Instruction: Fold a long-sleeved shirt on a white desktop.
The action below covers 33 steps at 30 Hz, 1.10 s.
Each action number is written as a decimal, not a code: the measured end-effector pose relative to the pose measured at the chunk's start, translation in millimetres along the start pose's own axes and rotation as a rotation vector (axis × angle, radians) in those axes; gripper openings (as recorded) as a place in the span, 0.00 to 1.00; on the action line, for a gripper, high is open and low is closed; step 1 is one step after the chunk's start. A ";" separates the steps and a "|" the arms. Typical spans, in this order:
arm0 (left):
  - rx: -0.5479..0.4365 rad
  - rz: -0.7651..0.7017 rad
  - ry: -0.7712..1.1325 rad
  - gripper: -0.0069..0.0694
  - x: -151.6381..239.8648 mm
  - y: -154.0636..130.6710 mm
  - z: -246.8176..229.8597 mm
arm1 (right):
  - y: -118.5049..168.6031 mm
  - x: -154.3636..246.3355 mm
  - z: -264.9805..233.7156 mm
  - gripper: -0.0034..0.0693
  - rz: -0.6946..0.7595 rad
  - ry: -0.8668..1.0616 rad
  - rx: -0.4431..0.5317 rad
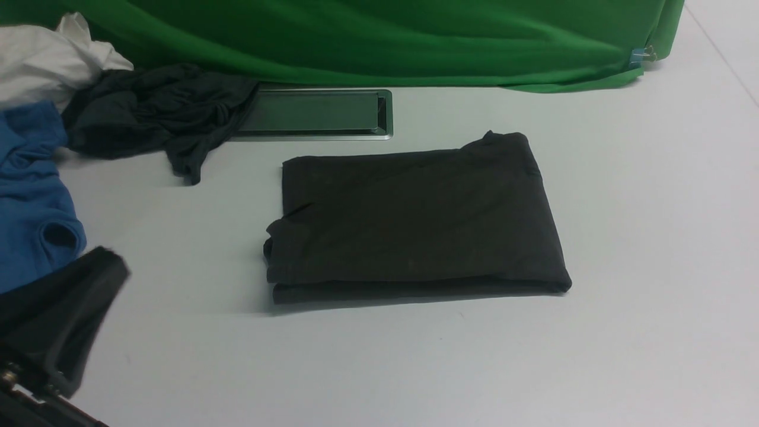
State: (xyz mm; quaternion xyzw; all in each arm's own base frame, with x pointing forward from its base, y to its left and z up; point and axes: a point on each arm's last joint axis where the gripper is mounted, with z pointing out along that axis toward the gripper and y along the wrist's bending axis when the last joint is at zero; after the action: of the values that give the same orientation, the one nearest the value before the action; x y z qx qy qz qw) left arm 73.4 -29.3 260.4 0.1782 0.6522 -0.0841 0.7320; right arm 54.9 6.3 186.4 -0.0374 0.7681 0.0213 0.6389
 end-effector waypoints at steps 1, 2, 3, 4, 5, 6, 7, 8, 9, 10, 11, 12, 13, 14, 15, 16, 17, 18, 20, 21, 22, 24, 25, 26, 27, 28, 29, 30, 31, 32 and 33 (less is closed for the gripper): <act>-0.067 -0.009 -0.006 0.11 5.8 4.1 -4.9 | 0.0 0.0 0.0 0.21 0.000 0.000 0.000; -0.093 -0.014 -0.005 0.11 8.7 5.5 -7.4 | 0.0 0.0 0.0 0.21 0.000 0.000 0.000; -0.111 -0.012 -0.007 0.11 10.6 6.4 -9.1 | 0.0 0.0 0.0 0.21 0.000 0.000 0.000; -0.160 -0.015 0.008 0.11 17.7 8.2 -14.3 | 0.0 0.0 0.0 0.21 0.000 0.000 0.000; -0.195 -0.020 0.024 0.11 23.9 9.0 -18.5 | 0.0 0.0 0.0 0.22 0.000 0.000 0.000; -0.234 -0.031 0.039 0.11 32.4 9.2 -23.7 | 0.0 0.0 0.0 0.22 0.000 0.000 0.000; -0.253 -0.039 0.061 0.11 37.7 9.2 -25.6 | 0.0 0.0 0.0 0.22 0.000 0.000 0.000; -0.269 -0.047 0.074 0.11 43.4 8.8 -27.8 | 0.0 0.0 0.0 0.22 0.000 0.000 0.000; -0.279 -0.059 0.114 0.11 51.4 8.2 -28.8 | 0.0 0.0 0.0 0.23 0.000 0.000 0.000; -0.286 -0.074 0.157 0.11 58.4 7.5 -29.5 | 0.0 -0.2 0.0 0.23 0.000 -0.002 0.000; -0.284 -0.075 0.165 0.11 59.4 7.3 -29.6 | -0.1 -0.3 0.0 0.23 0.000 -0.003 0.001; -0.276 -0.089 0.233 0.11 66.0 5.7 -30.7 | -0.1 -0.4 -0.1 0.24 0.000 -0.005 0.001; -0.271 -0.094 0.256 0.11 68.5 5.0 -31.1 | -0.1 -0.4 -0.1 0.24 0.000 -0.005 0.001; -0.268 -0.098 0.271 0.11 70.0 4.5 -31.4 | -0.1 -0.6 -0.1 0.25 0.000 -0.007 0.001; -0.265 -0.101 0.282 0.11 70.9 4.2 -31.7 | -0.1 -0.6 -0.1 0.25 -0.001 -0.007 0.002; -0.265 -0.102 0.284 0.11 71.1 4.1 -31.7 | -0.1 -0.6 -0.1 0.26 -0.001 -0.007 0.002; -0.264 -0.104 0.284 0.11 71.1 4.0 -31.8 | -0.1 -0.6 -0.1 0.26 -0.001 -0.007 0.002; -0.265 -0.104 0.282 0.11 71.1 4.0 -31.8 | -0.1 -0.6 -0.1 0.27 -0.001 -0.007 0.002; -0.265 -0.104 0.282 0.11 71.1 4.0 -31.8 | -0.1 -0.6 -0.1 0.28 0.000 -0.008 0.001; -0.265 -0.105 0.282 0.11 71.1 4.0 -31.8 | -0.1 -0.6 -0.1 0.28 0.000 -0.008 0.001; -0.265 -0.105 0.282 0.11 71.1 4.0 -31.8 | -0.1 -0.6 -0.1 0.28 0.000 -0.008 0.001; -0.265 -0.105 0.282 0.11 71.1 4.0 -31.8 | -0.1 -0.6 -0.1 0.30 0.000 -0.008 0.001; -0.265 -0.105 0.282 0.11 71.1 4.0 -31.8 | -0.1 -0.6 -0.1 0.30 0.000 -0.008 0.001; -0.265 -0.105 0.282 0.11 71.1 4.0 -31.8 | -0.1 -0.6 -0.1 0.30 0.000 -0.008 0.001; -0.265 -0.105 0.282 0.11 71.1 4.0 -31.8 | -0.1 -0.6 -0.1 0.31 0.000 -0.008 0.001; -0.265 -0.105 0.282 0.11 71.1 4.0 -31.8 | -0.1 -0.6 -0.1 0.31 0.000 -0.008 0.001; -0.265 -0.105 0.282 0.11 71.1 4.0 -31.8 | -0.1 -0.6 -0.1 0.31 0.000 -0.008 0.001; -0.265 -0.105 0.282 0.11 71.1 4.0 -31.8 | -0.1 -0.6 -0.1 0.31 0.000 -0.008 0.001; -0.265 -0.105 0.282 0.11 71.1 4.0 -31.8 | -0.1 -0.6 -0.1 0.32 0.000 -0.008 0.001; -0.267 -0.105 0.282 0.11 71.1 4.1 -31.9 | -0.1 -0.6 -0.1 0.32 0.000 -0.008 0.001; -0.269 -0.104 0.280 0.11 70.8 4.4 -31.8 | -0.1 -0.6 -0.1 0.32 0.000 -0.008 0.001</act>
State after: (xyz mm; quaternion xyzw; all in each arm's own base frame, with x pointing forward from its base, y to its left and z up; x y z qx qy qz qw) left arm 55.0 -5.7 188.6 0.0545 0.7612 -0.0084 0.6461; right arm 55.0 6.2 187.0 -0.0368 0.7657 0.0209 0.6418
